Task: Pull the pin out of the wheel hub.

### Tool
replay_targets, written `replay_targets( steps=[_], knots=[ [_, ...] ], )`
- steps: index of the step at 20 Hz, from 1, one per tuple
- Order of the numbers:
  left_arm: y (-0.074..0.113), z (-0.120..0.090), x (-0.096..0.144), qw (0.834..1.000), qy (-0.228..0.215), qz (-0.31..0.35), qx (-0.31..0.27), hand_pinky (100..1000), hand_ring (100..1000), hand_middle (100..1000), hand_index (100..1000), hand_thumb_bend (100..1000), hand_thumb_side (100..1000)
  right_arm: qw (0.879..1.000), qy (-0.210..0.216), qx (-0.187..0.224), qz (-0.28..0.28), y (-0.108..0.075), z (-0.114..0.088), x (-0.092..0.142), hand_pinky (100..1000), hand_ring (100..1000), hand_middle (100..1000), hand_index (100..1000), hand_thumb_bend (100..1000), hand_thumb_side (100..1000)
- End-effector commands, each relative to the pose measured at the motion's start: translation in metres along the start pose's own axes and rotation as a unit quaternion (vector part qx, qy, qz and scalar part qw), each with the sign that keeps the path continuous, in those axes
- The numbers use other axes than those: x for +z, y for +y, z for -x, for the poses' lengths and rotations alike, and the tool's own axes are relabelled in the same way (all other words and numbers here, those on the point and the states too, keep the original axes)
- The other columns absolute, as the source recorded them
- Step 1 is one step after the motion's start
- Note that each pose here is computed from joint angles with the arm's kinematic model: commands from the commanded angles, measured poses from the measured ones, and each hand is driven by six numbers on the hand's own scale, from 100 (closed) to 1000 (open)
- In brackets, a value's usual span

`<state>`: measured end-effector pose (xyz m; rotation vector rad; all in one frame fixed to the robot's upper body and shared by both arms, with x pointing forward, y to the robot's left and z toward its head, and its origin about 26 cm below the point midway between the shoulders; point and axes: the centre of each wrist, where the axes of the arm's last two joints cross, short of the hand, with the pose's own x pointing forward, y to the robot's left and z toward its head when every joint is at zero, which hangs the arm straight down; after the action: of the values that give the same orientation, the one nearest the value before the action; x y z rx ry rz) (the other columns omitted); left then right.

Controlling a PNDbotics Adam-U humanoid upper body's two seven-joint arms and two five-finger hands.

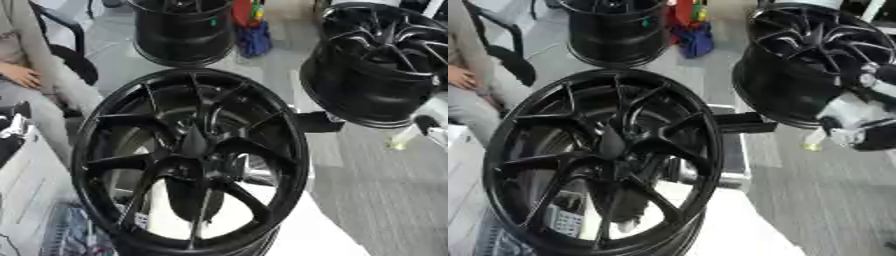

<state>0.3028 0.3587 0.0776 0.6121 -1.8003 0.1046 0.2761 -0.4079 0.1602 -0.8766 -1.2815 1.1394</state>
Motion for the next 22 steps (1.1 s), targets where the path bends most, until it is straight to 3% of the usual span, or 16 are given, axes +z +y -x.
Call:
replay_targets(
  steps=[1,5,9,14,16,19,22],
  knots=[
    [0.002,-0.007,-0.004,1.000,-0.013,-0.008,0.004,604,520,541,740,414,306,0.993,0.104,0.006,0.050,0.014,0.038,0.005,934,904,898,936,416,325],
    [0.002,-0.006,-0.002,1.000,-0.010,-0.010,0.006,603,519,540,740,415,306,0.975,0.173,-0.023,0.140,0.036,0.059,0.015,951,889,887,925,455,379],
    [0.001,-0.006,-0.002,1.000,-0.011,-0.011,0.009,604,518,540,739,415,306,0.954,0.179,-0.059,0.233,0.045,0.054,0.021,865,806,831,904,403,331],
    [-0.002,-0.007,-0.001,1.000,-0.011,-0.009,0.014,604,518,541,739,414,306,0.929,0.117,-0.139,0.323,0.051,0.019,0.023,765,672,750,860,302,220],
    [-0.004,-0.007,-0.001,1.000,-0.011,-0.008,0.017,604,518,540,739,413,306,0.908,0.087,-0.190,0.364,0.054,0.002,0.022,743,625,714,835,278,192],
    [-0.006,-0.007,0.000,1.000,-0.011,-0.006,0.020,604,517,540,739,414,306,0.867,0.044,-0.283,0.409,0.062,-0.022,0.020,720,590,671,808,256,159],
    [-0.007,-0.007,0.000,1.000,-0.012,-0.005,0.023,604,517,540,739,414,305,0.837,0.000,-0.357,0.414,0.073,-0.046,0.015,717,587,671,805,240,154]
  ],
)
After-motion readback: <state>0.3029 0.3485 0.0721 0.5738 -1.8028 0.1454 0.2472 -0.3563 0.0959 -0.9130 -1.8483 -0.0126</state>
